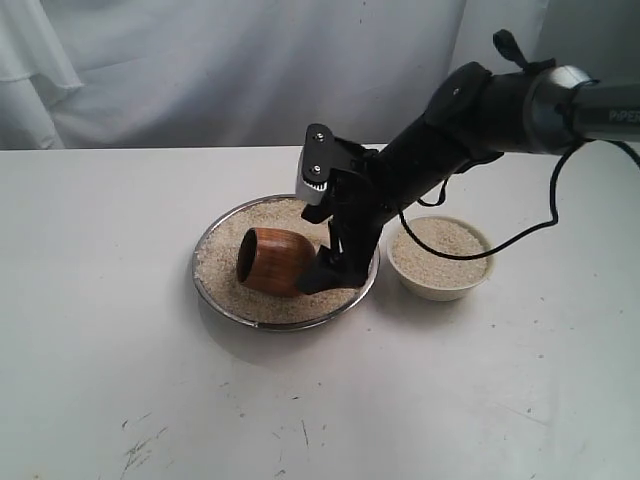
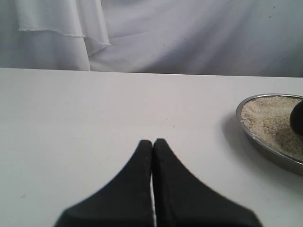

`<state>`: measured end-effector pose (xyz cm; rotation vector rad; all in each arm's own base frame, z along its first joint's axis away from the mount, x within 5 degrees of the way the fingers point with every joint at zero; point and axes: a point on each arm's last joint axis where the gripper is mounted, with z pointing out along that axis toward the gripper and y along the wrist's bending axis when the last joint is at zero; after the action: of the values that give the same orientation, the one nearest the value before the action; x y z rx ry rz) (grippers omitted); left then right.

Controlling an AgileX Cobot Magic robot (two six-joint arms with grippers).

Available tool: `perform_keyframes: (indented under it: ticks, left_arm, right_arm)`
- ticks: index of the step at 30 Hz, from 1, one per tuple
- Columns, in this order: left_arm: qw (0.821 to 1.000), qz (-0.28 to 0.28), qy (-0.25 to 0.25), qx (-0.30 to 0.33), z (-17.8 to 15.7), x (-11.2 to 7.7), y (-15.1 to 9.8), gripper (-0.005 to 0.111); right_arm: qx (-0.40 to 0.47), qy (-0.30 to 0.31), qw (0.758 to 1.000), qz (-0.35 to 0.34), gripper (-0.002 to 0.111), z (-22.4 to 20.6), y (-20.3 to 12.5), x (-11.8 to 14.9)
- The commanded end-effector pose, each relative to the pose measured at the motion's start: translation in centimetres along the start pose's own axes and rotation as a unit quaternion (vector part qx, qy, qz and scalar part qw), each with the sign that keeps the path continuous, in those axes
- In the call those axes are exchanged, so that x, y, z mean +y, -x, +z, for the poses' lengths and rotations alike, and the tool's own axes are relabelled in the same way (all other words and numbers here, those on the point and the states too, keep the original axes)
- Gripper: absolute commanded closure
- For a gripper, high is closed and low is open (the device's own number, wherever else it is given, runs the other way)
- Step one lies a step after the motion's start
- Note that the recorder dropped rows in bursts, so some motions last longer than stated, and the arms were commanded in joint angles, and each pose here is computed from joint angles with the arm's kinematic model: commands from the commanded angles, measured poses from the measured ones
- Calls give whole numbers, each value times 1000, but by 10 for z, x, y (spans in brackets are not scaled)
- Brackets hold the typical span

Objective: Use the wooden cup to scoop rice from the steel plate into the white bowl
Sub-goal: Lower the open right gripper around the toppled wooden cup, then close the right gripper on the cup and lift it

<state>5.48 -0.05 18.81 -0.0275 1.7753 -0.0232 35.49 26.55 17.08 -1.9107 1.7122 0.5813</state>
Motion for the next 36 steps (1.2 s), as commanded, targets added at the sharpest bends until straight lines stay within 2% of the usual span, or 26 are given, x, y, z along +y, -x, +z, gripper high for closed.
perform_keyframes:
  ticks: [1, 8, 12, 15, 24, 36]
  left_arm:
    - [1000, -2, -1, -3, 0, 0, -1, 107]
    - [1000, -2, -1, -3, 0, 0, -1, 107]
    - [1000, -2, -1, -3, 0, 0, -1, 107]
    - [1000, -2, -1, -3, 0, 0, -1, 107]
    - [1000, -2, -1, -3, 0, 0, -1, 107]
    - [1000, -2, -1, -3, 0, 0, -1, 107]
  right_arm:
    - [-3, -16, 1000, -18, 14, 5, 0, -3]
    - [-25, -23, 999, -14, 14, 11, 1, -5]
    - [-26, -9, 1000, -1, 14, 29, -6, -3]
    - [-22, -23, 999, -8, 14, 40, -6, -3]
    - [-29, -47, 998, -14, 14, 44, 1, -4]
    - [-33, -46, 998, -9, 16, 47, 0, -4]
